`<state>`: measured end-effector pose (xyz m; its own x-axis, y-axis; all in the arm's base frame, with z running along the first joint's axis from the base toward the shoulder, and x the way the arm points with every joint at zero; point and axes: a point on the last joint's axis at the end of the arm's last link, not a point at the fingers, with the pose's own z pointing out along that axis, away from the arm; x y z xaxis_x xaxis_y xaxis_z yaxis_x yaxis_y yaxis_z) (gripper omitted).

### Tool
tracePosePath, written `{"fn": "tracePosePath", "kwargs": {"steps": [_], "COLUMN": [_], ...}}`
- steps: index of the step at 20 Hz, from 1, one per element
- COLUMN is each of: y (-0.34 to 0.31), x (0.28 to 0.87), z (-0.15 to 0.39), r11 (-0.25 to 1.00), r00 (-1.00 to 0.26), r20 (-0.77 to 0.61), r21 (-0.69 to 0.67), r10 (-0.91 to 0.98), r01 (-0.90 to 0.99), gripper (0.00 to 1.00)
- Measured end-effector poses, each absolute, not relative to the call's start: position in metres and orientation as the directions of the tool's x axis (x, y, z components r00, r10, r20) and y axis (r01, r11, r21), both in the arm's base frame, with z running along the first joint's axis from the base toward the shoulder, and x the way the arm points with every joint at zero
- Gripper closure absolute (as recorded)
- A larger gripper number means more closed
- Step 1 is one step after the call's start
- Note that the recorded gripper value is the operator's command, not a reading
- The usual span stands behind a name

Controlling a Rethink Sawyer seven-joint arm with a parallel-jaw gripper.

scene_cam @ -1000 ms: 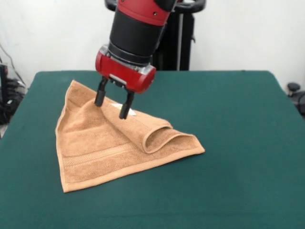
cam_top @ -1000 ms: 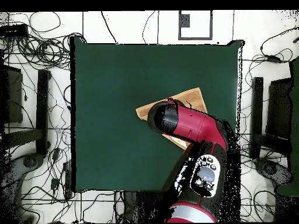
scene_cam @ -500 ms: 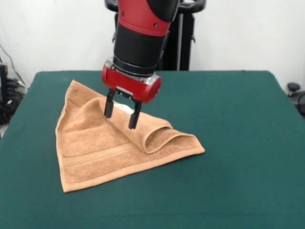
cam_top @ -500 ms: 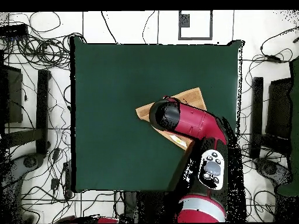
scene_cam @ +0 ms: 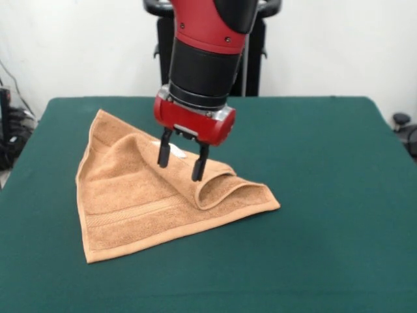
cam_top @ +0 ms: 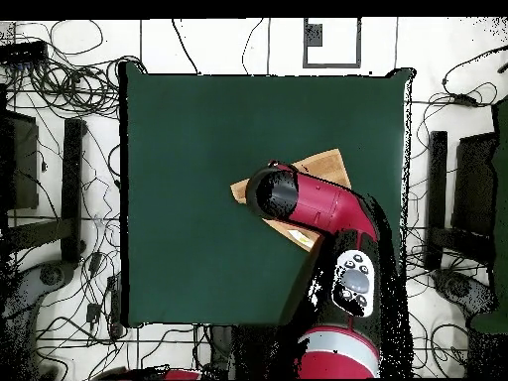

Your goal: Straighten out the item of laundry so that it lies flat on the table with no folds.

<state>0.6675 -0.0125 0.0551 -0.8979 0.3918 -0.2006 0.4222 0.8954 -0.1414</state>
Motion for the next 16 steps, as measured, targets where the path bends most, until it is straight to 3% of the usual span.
{"fn": "tracePosePath", "kwargs": {"steps": [16], "y": [0.012], "x": [0.666], "z": [0.052], "r11": [0.910], "r00": [-0.911], "r20": [-0.192], "r21": [-0.131], "r10": [0.365], "r01": [0.392], "gripper": [0.00]}}
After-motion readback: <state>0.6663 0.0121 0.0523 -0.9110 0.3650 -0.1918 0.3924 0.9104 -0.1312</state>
